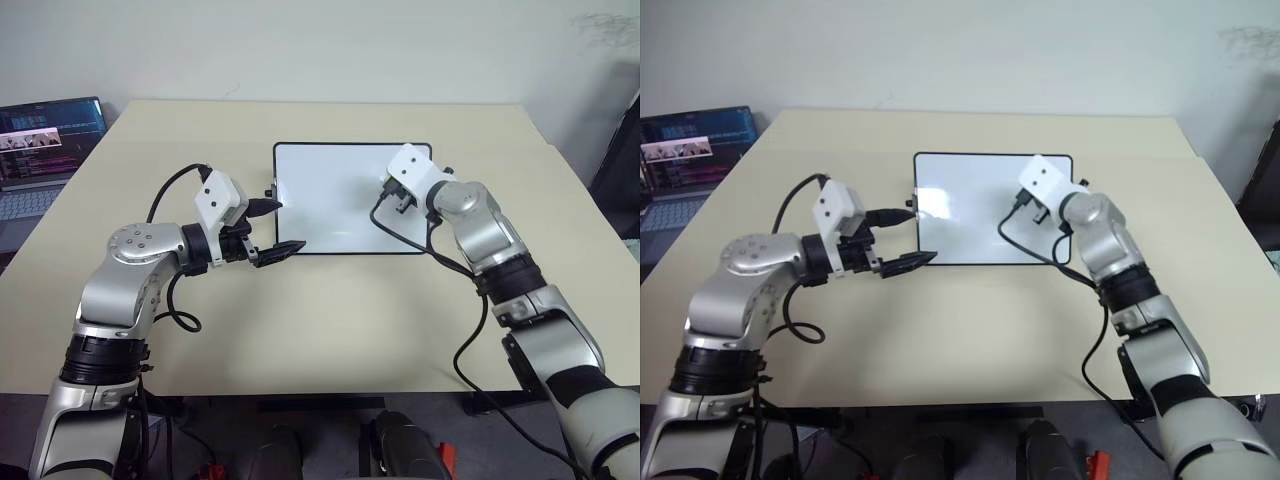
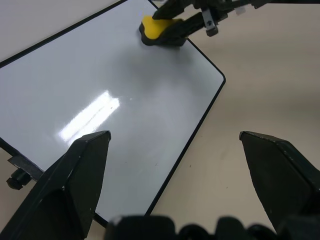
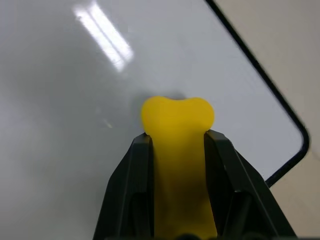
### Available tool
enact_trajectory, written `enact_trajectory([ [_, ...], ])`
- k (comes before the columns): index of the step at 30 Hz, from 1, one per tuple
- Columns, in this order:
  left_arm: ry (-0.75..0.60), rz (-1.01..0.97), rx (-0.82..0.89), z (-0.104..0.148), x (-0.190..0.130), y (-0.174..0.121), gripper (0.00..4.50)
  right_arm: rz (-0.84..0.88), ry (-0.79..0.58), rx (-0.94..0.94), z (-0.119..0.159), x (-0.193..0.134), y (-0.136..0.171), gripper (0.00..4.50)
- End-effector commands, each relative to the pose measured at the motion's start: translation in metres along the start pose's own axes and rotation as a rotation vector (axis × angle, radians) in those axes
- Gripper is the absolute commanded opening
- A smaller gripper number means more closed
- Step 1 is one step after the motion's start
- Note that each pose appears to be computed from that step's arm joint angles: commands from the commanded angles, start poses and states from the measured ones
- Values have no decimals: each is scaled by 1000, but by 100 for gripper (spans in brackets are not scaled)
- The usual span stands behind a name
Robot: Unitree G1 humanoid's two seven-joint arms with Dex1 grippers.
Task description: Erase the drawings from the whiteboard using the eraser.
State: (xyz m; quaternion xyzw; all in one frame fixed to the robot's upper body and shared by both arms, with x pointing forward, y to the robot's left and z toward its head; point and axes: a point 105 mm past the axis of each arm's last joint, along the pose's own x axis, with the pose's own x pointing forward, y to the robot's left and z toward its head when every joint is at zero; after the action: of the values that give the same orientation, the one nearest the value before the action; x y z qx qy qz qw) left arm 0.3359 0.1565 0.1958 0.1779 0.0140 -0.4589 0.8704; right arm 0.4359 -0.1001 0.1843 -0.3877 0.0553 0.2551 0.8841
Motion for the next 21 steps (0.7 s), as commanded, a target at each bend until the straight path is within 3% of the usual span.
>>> enact_trajectory([
  [1,-35,-6,48,17,-4,0,450,157,-211,13,43,-42,5,101],
  [3,-38,-54,60,21,-2,-7,450,185,-267,52,52,-68,-4,101],
  [6,-83,-119,49,30,8,-18,450,120,-251,105,44,-93,-31,101],
  [10,-129,-255,58,36,44,-44,450,-139,5,287,-27,-116,-90,101],
  [13,-172,-335,71,44,61,-60,450,-172,113,414,-59,-128,-93,101],
  [18,-219,-437,84,49,95,-86,450,-180,267,575,-107,-144,-77,101],
  [21,-233,-454,66,48,126,-107,450,-215,386,694,-150,-149,-62,101],
])
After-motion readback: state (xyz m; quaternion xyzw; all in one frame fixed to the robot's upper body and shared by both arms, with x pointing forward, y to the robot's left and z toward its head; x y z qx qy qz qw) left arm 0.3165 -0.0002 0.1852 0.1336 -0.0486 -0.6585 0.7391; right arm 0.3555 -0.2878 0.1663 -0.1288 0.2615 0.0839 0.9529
